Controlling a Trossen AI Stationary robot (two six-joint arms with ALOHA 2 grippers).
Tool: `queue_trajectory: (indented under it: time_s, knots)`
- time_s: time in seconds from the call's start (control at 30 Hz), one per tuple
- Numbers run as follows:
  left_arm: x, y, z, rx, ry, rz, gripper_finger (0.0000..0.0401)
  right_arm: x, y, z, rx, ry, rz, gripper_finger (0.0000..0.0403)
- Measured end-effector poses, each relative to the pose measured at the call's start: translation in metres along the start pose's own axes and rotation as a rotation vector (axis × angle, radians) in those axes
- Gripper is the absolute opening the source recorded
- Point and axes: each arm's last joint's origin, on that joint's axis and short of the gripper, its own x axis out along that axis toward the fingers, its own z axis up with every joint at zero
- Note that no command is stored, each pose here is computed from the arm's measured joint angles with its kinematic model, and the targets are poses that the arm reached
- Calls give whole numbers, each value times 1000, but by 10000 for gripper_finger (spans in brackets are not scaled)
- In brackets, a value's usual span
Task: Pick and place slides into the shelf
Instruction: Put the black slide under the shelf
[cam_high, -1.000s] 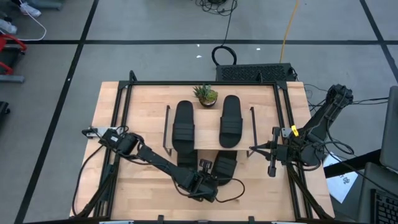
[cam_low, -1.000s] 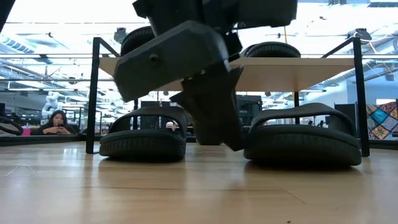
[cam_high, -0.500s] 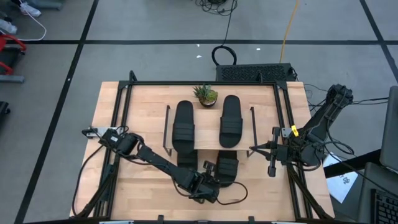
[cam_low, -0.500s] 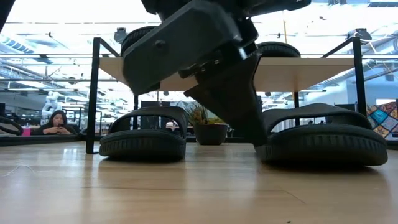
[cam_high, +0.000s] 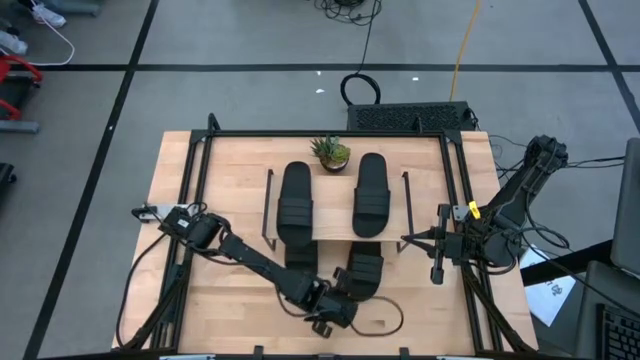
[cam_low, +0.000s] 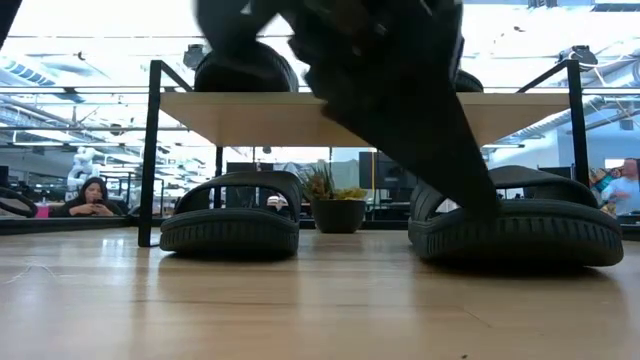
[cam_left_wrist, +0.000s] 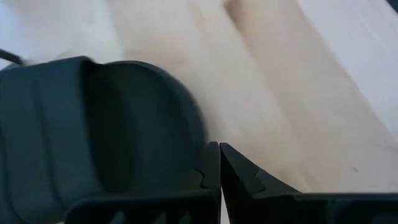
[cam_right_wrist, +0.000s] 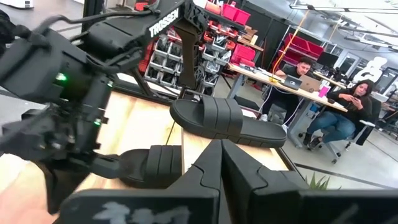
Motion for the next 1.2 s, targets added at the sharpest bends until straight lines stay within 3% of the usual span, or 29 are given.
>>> queue_trajectory:
  time_s: [0.37, 0.57, 0.7, 0.9, 1.0, 1.1, 1.2]
  knots:
    - [2, 8, 5, -67, -62, -72, 0, 0, 0, 0, 0, 0, 0, 0]
    - [2, 15, 13, -68, -144, -45, 0, 0, 0, 0, 8, 0, 0, 0]
    - [11, 26, 8, -107, -121, -22, 0, 0, 0, 0, 8, 1, 2, 0]
    - [17, 14, 8, -84, -148, -156, 0, 0, 1, 0, 1, -4, 28, 0]
    - [16, 9, 8, -77, -131, -131, 0, 0, 1, 0, -2, -3, 26, 0]
    - [16, 12, 8, -70, -130, -16, 0, 0, 1, 0, -6, -3, 26, 0]
    - [16, 15, 8, -62, -133, 19, 0, 0, 1, 0, 5, -3, 26, 0]
